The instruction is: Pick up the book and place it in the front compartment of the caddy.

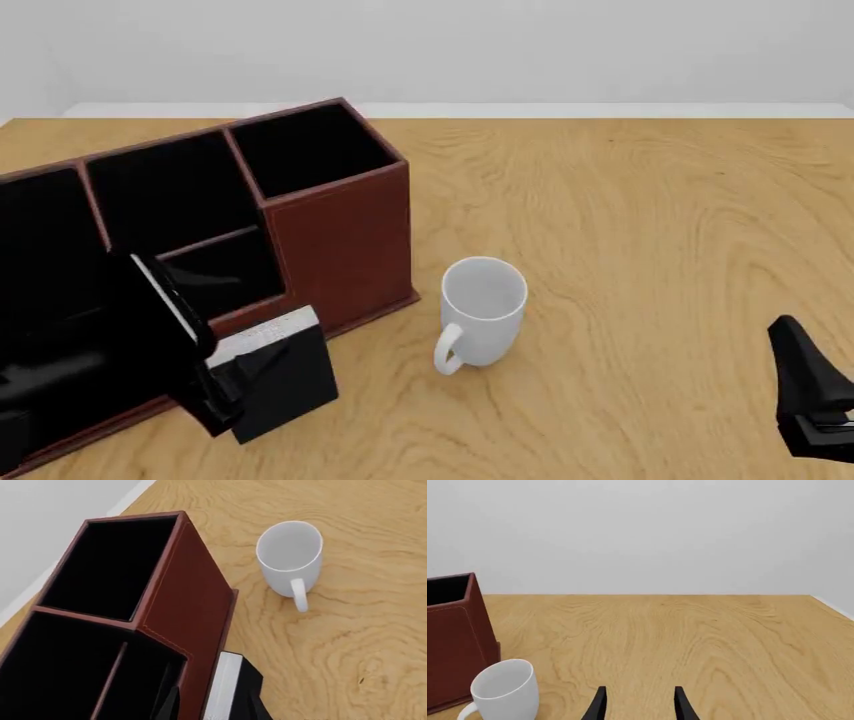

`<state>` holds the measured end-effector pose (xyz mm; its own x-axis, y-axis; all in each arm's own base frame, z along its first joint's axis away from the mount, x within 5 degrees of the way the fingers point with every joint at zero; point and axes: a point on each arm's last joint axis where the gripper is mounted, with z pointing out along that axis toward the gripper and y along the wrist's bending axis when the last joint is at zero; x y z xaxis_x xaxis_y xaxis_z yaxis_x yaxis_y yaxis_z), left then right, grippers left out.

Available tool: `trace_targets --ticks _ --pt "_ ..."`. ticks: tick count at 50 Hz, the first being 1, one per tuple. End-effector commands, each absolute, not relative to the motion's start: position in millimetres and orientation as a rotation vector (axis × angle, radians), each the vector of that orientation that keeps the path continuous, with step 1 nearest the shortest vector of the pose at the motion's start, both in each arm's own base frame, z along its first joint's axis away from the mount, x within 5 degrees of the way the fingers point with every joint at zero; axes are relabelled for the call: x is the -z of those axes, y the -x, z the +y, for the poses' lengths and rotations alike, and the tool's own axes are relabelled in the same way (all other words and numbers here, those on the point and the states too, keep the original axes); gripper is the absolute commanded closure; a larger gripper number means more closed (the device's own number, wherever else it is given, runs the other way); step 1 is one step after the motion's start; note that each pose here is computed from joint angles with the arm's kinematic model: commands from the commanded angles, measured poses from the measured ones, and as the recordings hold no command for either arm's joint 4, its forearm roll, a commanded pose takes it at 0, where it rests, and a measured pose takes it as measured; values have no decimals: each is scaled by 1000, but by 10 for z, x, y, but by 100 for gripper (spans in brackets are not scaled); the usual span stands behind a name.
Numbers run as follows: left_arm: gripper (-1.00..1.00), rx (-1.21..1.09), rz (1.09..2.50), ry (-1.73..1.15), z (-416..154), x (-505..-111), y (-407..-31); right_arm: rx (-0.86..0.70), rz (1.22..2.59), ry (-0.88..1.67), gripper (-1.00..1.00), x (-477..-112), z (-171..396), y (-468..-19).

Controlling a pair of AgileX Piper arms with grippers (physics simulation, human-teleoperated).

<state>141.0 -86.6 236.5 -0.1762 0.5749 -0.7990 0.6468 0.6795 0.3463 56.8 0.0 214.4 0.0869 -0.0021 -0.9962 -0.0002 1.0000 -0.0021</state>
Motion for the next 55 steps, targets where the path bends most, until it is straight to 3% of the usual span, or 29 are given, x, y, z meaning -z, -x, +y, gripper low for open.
trace_targets --ticks 1,55 --pt "-100 69 1873 -981 -889 -2285 -1482 1 1484 2 -100 -2144 0 -568" --pt "-100 122 1973 -940 -977 -1829 -1586 1 1484 2 -100 -2144 0 -568"
